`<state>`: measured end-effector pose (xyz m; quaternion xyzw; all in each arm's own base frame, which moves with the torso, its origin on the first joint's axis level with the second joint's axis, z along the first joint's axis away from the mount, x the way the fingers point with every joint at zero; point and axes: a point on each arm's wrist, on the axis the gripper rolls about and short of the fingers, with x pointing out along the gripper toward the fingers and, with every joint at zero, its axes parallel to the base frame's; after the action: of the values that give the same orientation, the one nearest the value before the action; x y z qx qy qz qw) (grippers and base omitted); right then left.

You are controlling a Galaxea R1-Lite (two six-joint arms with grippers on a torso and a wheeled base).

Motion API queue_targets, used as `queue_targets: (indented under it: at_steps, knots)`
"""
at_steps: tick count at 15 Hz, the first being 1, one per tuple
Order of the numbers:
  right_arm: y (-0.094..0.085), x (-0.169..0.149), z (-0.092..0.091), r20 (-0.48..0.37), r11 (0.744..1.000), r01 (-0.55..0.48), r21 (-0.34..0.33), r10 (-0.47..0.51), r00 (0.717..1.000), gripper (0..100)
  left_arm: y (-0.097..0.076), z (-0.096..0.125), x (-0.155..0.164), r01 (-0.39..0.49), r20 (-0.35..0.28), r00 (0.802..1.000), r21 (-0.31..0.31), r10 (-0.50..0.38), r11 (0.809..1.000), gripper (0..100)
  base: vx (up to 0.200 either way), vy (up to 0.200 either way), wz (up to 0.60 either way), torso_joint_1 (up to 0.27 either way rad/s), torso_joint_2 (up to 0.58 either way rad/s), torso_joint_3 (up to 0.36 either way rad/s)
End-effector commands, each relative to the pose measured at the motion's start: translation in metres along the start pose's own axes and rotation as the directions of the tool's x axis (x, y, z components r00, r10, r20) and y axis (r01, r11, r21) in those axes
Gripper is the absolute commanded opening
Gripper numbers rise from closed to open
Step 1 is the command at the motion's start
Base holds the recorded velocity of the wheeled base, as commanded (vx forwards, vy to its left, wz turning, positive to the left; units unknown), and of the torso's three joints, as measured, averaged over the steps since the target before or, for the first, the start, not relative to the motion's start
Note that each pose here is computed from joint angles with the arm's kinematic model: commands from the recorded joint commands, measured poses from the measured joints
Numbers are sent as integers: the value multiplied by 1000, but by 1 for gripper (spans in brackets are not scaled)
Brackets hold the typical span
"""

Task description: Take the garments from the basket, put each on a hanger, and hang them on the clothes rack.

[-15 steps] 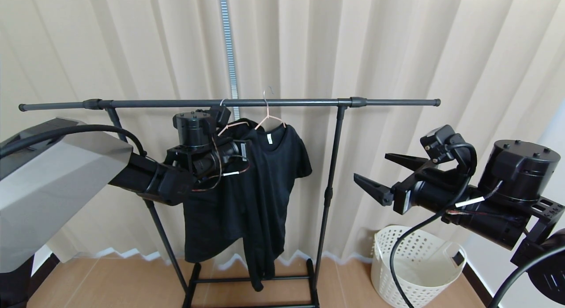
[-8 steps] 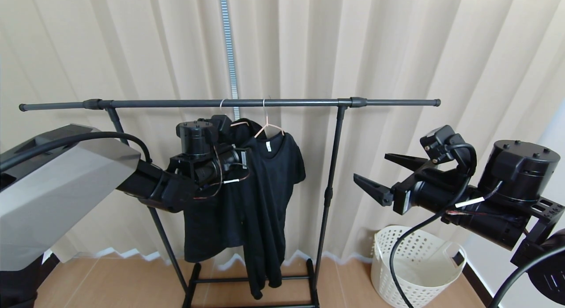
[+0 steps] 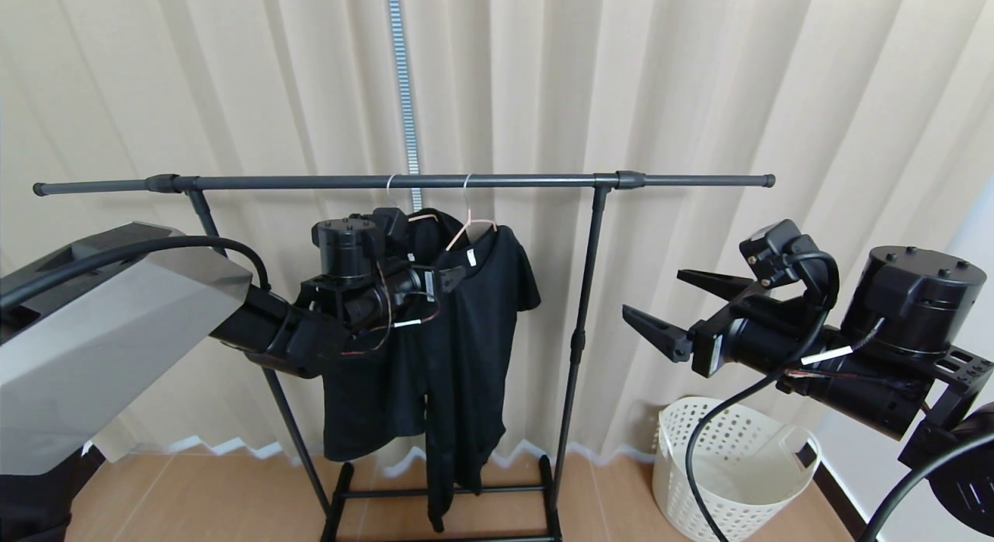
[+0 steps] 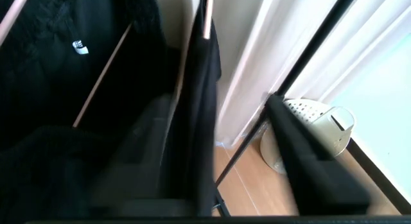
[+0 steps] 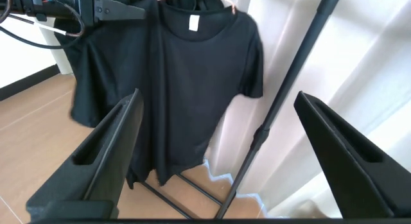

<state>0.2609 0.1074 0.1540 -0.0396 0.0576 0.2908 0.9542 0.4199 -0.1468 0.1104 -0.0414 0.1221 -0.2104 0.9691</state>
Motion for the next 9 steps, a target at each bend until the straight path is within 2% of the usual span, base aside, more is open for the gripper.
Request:
queue_targets:
  at_steps: [1,3,4,7,9]
  knots:
    - [0,0,1,4,1000,0,-2,0,1000,100,-1,3,-2,1,6,1000,1,-1,1000,100,0,0,0,0,0,0]
    - [1,-2,2,9,1000,-3,-1,3,1000,100,-3,13,-10,-18,30,999,8,18,1000,100,0,0,0,0,0,0]
    - [2,-7,7,28,1000,-2,-5,2,1000,100,-6,26,-27,-27,52,998,12,26,1000,100,0,0,0,0,0,0]
    - [5,-28,26,106,1000,2,-21,0,994,100,-14,58,-91,-30,109,994,37,25,999,100,0,0,0,0,0,0]
    - [8,-49,41,180,999,15,-42,-7,984,100,-20,63,-145,-30,128,992,66,21,997,100,0,0,0,0,0,0]
